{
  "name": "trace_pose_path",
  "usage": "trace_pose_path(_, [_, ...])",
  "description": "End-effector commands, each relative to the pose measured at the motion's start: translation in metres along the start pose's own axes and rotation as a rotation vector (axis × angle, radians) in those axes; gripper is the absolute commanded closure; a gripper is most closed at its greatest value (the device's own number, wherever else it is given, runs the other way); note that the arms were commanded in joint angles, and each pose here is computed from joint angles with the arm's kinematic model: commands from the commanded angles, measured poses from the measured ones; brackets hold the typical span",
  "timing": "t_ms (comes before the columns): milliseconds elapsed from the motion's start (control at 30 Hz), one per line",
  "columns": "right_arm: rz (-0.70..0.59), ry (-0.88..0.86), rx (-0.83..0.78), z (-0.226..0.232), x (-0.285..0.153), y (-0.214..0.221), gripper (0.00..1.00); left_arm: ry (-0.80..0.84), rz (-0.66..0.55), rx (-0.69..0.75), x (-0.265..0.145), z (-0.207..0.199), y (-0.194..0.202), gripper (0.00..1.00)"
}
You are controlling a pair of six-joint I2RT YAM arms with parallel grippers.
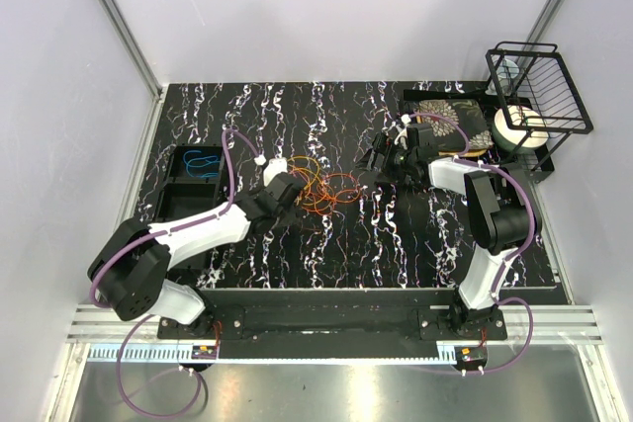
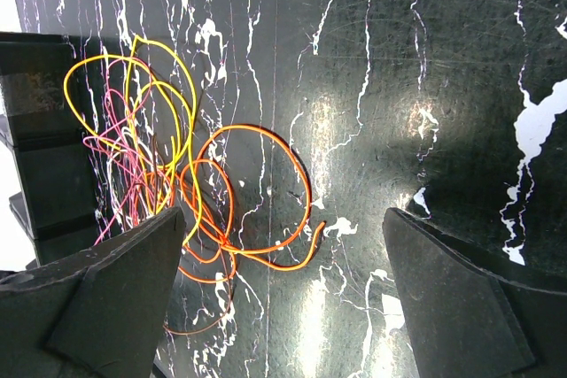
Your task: Untangle the cables
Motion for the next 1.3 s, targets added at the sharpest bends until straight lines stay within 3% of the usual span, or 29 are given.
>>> trace_pose_path(0, [-0.011,-0.040,-0.015,0.016,0.002,-0.009,0.00,0.012,-0.040,-0.034,-0.003,-0.007,-0.011,0.65])
trace_pose_path(267, [-0.012,-0.041,-0.015,0.016,0.002,-0.009,0.00,0.007,-0.034,-0.033,-0.003,-0.007,-0.006,0.70])
trace_pose_path(467, [-0.009,-0.042,-0.015,0.016,0.002,-0.008,0.00,-0.011,-0.034,-0.028,-0.002,-0.004,-0.005,0.83])
trace_pose_path(633, [-0.008,-0.039,-0.013,0.015,0.002,-0.008,0.00,-0.034,-0.020,-0.015,-0.007,-0.002,-0.007,1.00])
trace_pose_path(767, [-0.007,-0.040,-0.013,0.015,0.003,-0.008,0.00,-0.071,-0.019,0.007,-0.025,0.003,-0.019,1.00])
trace_pose_path(967, [-0.008,-0.043,-0.013,0.016,0.003,-0.009,0.00,-0.092,-0.104,0.062,-0.085,0.008,-0.081,1.00])
trace_pose_path(1200, [-0.008,-0.046,-0.015,0.018,0.002,-0.008,0.00,-0.093,-0.419,0.060,-0.220,0.021,-0.208,1.00])
trace_pose_path(1267, [-0.009,-0.045,-0.013,0.017,0.001,-0.009,0.00,-0.083,-0.478,0.060,-0.241,0.024,-0.223,1.00])
Point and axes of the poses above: each gripper's point midway between its finger pads, its own x axis out along the fingers, its own z axis along the line the jaws close on, y = z × x, the point moved 2 cm from there along -x, back along the fingers, and after that the axes turned 13 degrees about x, right-handed, at the moved point
